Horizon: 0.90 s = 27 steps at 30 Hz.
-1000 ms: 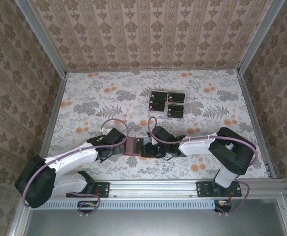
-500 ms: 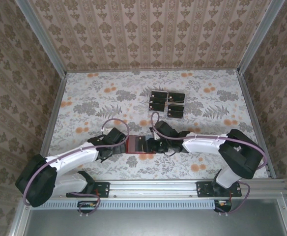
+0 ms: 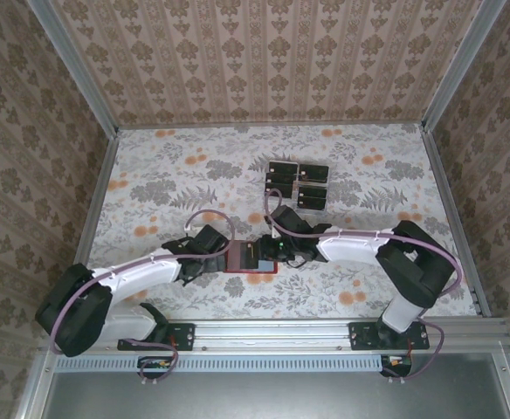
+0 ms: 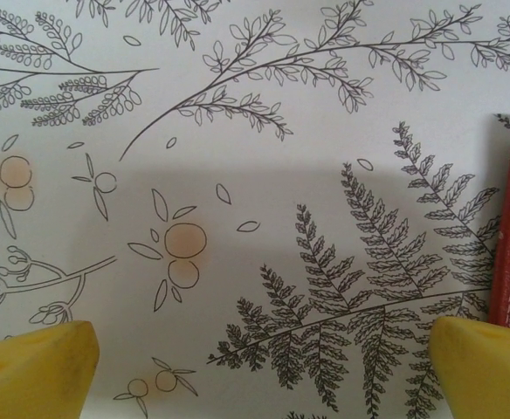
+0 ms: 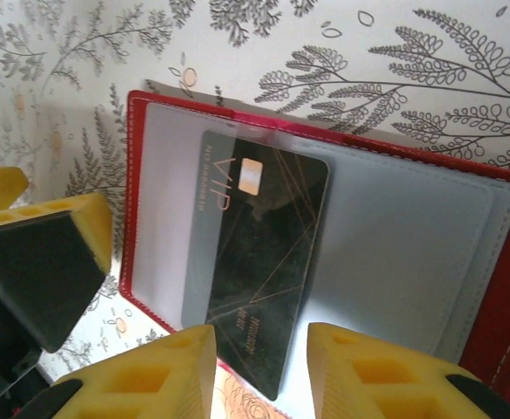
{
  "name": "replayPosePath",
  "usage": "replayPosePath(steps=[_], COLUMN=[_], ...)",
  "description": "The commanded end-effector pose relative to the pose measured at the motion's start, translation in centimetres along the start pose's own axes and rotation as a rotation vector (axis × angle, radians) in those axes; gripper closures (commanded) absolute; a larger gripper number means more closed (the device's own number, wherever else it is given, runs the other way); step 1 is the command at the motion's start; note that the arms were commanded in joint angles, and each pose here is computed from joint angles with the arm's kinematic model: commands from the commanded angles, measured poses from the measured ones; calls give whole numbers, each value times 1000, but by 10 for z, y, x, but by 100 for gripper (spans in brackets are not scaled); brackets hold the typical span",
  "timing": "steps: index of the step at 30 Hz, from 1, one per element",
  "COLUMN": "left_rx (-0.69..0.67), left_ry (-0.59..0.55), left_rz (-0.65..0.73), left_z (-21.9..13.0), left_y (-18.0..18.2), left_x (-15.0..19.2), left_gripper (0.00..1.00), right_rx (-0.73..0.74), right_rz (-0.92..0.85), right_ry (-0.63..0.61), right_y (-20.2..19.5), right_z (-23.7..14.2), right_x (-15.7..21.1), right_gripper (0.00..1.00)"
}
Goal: Put the credit cards into the card holder
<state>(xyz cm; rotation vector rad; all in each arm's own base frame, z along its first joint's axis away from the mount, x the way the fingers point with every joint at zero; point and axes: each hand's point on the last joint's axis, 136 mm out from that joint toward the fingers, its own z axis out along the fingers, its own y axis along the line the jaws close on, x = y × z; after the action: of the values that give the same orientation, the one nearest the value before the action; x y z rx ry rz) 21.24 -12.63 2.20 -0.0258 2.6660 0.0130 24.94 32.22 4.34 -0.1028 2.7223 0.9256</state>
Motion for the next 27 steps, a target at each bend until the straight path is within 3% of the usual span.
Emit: replayPosePath(steps=[1, 8, 15, 27], left_rx=[12, 15, 19, 33], left_ry=[-3, 6, 15, 28], left_rz=[8, 8, 8, 3], left_z=[1, 5, 8, 13], left_y=[-4, -5, -6, -9], left_x=[-4, 0, 3, 7], left_gripper=[0, 0, 0, 0], right_rx=[-2, -25, -55, -82], right_rz=[9, 23, 30, 22], right_ry=[-18, 1, 16, 48], right_y=[4, 7, 13, 27], right_z=[6, 16, 21, 32], right_x=[-10, -10, -9, -5], right_gripper=[68, 72, 88, 91])
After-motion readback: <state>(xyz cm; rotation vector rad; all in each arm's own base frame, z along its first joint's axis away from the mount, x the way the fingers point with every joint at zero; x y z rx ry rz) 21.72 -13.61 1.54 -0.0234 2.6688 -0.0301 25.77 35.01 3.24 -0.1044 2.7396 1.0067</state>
